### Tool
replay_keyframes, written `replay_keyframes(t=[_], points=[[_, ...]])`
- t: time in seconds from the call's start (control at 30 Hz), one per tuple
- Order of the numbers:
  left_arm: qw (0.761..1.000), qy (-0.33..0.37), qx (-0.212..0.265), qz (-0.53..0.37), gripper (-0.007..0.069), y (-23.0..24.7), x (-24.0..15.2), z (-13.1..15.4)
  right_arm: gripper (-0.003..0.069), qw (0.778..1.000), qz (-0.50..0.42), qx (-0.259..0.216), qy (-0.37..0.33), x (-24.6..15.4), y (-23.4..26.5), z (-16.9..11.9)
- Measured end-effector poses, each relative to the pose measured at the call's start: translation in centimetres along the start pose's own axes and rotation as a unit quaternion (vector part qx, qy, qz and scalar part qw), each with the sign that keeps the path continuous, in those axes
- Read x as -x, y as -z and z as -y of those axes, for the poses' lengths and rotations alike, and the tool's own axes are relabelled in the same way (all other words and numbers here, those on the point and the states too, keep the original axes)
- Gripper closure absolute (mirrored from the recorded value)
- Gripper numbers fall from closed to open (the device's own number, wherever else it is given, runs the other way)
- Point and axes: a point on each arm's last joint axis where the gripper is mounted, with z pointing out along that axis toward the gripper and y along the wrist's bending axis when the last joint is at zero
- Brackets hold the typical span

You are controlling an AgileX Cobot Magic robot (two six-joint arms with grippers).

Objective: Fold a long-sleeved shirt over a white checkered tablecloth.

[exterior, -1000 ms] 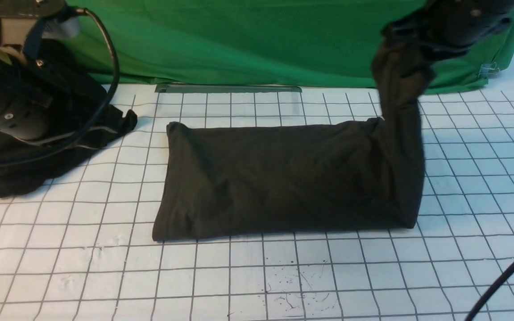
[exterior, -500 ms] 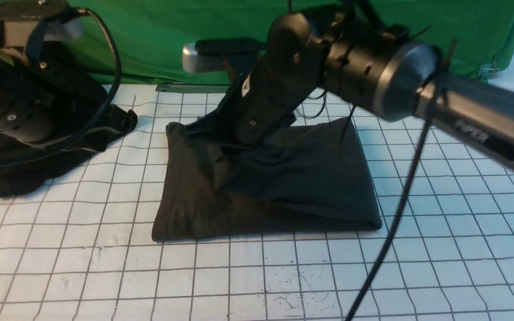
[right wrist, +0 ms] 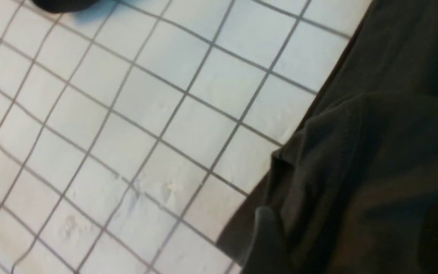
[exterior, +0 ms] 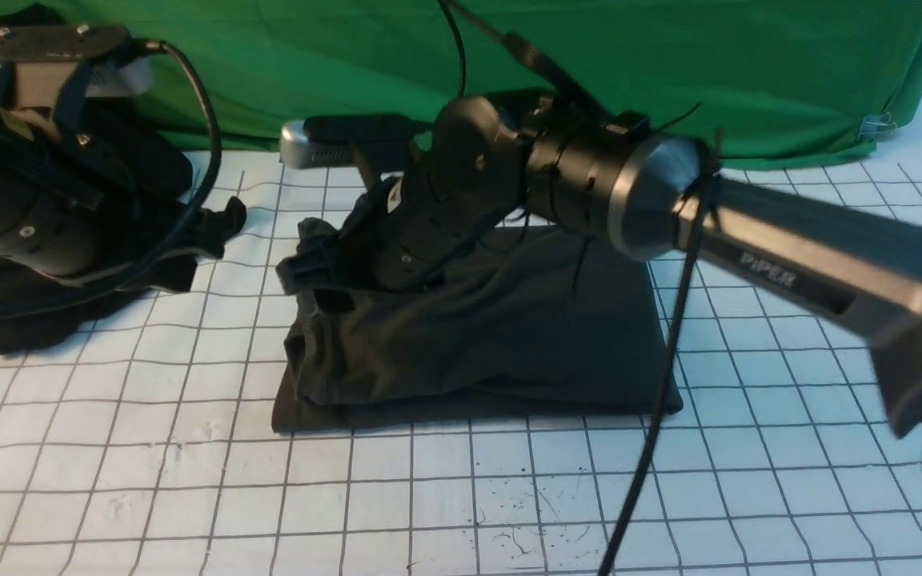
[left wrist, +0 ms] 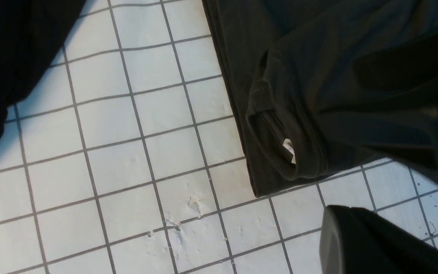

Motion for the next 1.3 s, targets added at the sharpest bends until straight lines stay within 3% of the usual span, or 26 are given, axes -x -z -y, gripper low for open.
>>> replay_keyframes(t=[0.1, 0.17, 0.2, 0.23, 0.27, 0.3, 0.37, 0.53, 0.73, 0.87, 1.1, 1.2, 1.3], points=[[1.0, 0.002, -0.002, 0.001, 0.0629, -0.3, 0.1, 0.0, 0.0255, 0.997, 0.014, -0.041, 0.07, 2.0, 5.6, 1.6], [1.0, 0.014, -0.013, 0.003, 0.0629, -0.8, 0.2, 0.2, 0.0376, 0.991, 0.004, -0.091, 0.101, 2.6, 9.2, 3.5], [1.0, 0.016, -0.014, 0.002, 0.0629, -1.0, 0.3, 0.2, 0.039, 0.99, 0.001, -0.096, 0.103, 2.6, 9.3, 3.7], [0.999, 0.029, -0.029, -0.002, 0.0629, -1.7, 0.4, 0.4, 0.0524, 0.984, -0.02, -0.142, 0.108, 2.8, 11.5, 6.0], [0.999, 0.03, -0.03, -0.002, 0.0629, -1.8, 0.4, 0.4, 0.0524, 0.983, -0.03, -0.147, 0.106, 2.6, 11.7, 6.3], [0.998, 0.039, -0.046, -0.01, 0.0629, -2.8, 0.5, 0.6, 0.0594, 0.978, -0.06, -0.172, 0.098, 2.4, 12.8, 8.2], [0.996, 0.05, -0.074, -0.025, 0.0629, -4.5, 0.6, 0.9, 0.0638, 0.974, -0.09, -0.191, 0.083, 1.8, 13.5, 10.8], [0.989, 0.07, -0.108, -0.07, 0.0629, -9.1, 0.3, 1.5, 0.0659, 0.966, -0.165, -0.194, 0.042, -1.3, 12.4, 15.1], [0.991, 0.085, -0.082, -0.068, 0.0613, -12.4, 0.3, 0.9, 0.0661, 0.963, -0.211, -0.162, 0.04, -4.5, 9.8, 16.1], [0.994, 0.088, -0.059, -0.022, 0.0535, -13.3, 1.0, 0.4, 0.0661, 0.97, -0.197, -0.141, 0.032, -5.1, 8.9, 16.0], [0.994, 0.1, -0.045, -0.017, 0.0251, -16.0, 0.8, -0.2, 0.0661, 0.98, -0.151, -0.128, 0.033, -4.4, 8.6, 15.8], [0.993, 0.107, -0.045, -0.034, 0.0216, -17.2, 0.2, -0.3, 0.0661, 0.98, -0.144, -0.129, 0.034, -4.3, 8.5, 15.8], [0.994, 0.097, -0.047, -0.035, 0.0265, -17.3, 0.2, -0.2, 0.0661, 0.981, -0.142, -0.129, 0.034, -4.2, 8.5, 15.8]])
